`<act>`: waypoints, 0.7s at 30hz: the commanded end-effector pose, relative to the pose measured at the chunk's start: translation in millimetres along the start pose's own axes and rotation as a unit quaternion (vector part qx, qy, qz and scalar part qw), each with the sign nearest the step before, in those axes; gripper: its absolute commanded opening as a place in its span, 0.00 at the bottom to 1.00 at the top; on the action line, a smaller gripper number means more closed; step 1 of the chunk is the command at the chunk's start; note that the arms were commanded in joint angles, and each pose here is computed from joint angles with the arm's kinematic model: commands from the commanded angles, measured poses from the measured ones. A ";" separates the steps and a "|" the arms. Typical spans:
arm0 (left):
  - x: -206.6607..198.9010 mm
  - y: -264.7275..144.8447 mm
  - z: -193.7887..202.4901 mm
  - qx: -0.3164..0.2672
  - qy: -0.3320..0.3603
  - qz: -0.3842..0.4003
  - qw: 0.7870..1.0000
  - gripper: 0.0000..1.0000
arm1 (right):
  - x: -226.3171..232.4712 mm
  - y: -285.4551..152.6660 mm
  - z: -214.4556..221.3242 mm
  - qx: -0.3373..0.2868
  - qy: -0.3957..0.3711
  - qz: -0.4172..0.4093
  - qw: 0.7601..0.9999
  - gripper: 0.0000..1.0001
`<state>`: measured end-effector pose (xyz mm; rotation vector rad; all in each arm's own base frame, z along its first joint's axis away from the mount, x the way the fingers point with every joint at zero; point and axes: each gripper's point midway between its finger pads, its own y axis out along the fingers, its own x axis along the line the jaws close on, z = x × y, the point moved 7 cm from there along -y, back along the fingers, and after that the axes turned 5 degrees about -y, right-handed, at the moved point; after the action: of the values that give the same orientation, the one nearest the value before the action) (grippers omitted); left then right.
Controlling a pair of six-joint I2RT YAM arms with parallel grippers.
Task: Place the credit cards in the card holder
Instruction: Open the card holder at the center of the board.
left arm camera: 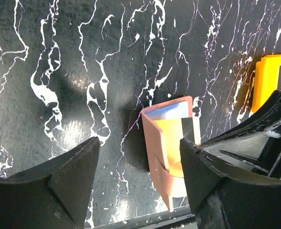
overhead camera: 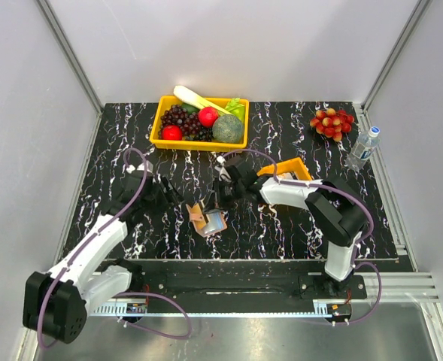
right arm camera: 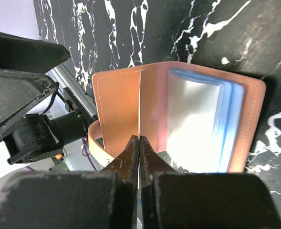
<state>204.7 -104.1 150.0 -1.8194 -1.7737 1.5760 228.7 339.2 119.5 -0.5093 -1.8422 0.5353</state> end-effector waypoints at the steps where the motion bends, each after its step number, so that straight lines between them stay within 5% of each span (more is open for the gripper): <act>1: -4.0 -13.0 2.6 -0.003 -0.020 0.033 0.999 0.73 | 18.0 8.9 -6.4 -0.019 -0.009 0.001 1.000 0.00; 15: 8.5 -15.6 48.6 0.081 -0.074 0.109 0.988 0.76 | -0.4 22.5 3.6 -0.010 0.013 0.036 0.999 0.00; 21: 4.7 -7.5 47.3 0.069 -0.083 0.117 0.987 0.77 | -1.9 25.5 4.9 -0.003 0.012 0.035 0.999 0.00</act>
<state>151.4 -114.7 118.8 -1.8168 -1.5358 1.9060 224.7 349.8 98.5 -0.5890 -1.7926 0.5772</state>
